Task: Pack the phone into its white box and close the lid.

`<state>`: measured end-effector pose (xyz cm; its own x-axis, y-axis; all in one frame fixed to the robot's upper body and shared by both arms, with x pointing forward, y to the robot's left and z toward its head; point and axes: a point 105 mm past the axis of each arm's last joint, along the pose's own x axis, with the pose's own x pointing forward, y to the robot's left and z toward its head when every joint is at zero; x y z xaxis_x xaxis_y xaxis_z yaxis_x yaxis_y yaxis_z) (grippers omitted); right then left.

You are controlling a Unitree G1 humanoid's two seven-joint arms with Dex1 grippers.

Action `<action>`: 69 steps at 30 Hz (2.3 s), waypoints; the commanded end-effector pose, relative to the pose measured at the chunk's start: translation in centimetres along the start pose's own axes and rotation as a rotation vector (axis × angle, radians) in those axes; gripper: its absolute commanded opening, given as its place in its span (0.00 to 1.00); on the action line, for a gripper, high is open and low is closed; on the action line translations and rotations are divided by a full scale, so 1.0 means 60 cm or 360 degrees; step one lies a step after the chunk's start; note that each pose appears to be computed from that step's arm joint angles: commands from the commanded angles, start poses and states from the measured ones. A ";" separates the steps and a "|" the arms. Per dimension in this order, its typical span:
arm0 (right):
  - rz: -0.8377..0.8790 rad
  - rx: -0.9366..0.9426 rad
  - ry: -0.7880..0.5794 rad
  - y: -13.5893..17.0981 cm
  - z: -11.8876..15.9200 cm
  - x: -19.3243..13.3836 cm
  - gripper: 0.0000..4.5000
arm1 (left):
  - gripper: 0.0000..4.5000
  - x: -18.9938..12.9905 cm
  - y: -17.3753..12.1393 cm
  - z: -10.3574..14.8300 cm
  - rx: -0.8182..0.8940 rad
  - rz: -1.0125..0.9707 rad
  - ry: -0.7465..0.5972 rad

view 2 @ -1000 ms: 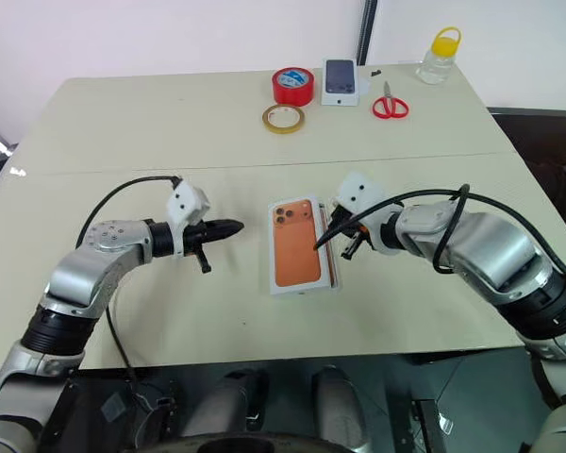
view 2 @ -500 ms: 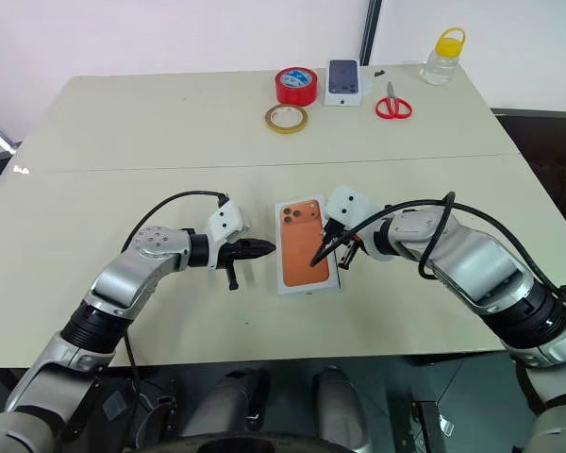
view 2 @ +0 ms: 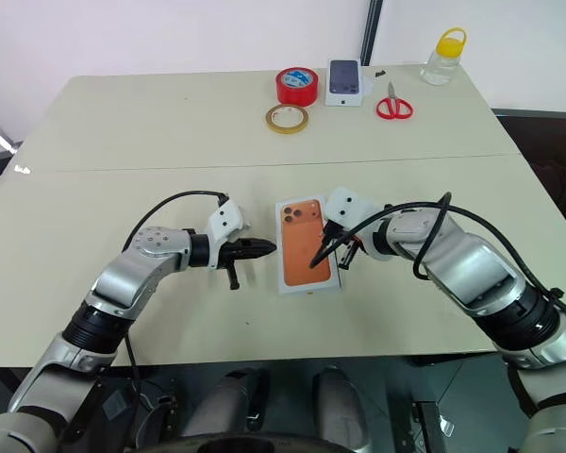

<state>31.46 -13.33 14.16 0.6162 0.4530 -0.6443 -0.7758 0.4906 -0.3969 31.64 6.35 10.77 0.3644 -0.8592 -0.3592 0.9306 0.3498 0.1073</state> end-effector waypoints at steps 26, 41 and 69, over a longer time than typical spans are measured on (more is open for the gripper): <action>-0.0016 -0.0064 -0.0052 0.000 0.011 -0.014 0.01 | 0.00 0.012 -0.018 0.056 0.0008 -0.0033 -0.0210; -0.0017 -0.0044 -0.0028 0.000 -0.001 -0.009 0.01 | 0.00 0.010 -0.004 0.027 -0.0049 0.0040 -0.0144; 0.0261 0.0131 -0.0037 0.078 -0.043 -0.021 0.01 | 0.00 0.081 0.060 0.014 -0.0086 0.0248 0.0067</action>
<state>26.44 -12.90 12.03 0.4666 0.5888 -0.6600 -0.8716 0.4328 -0.2301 37.08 3.12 11.76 0.5100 -0.7954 -0.3275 0.8573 0.5013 0.1173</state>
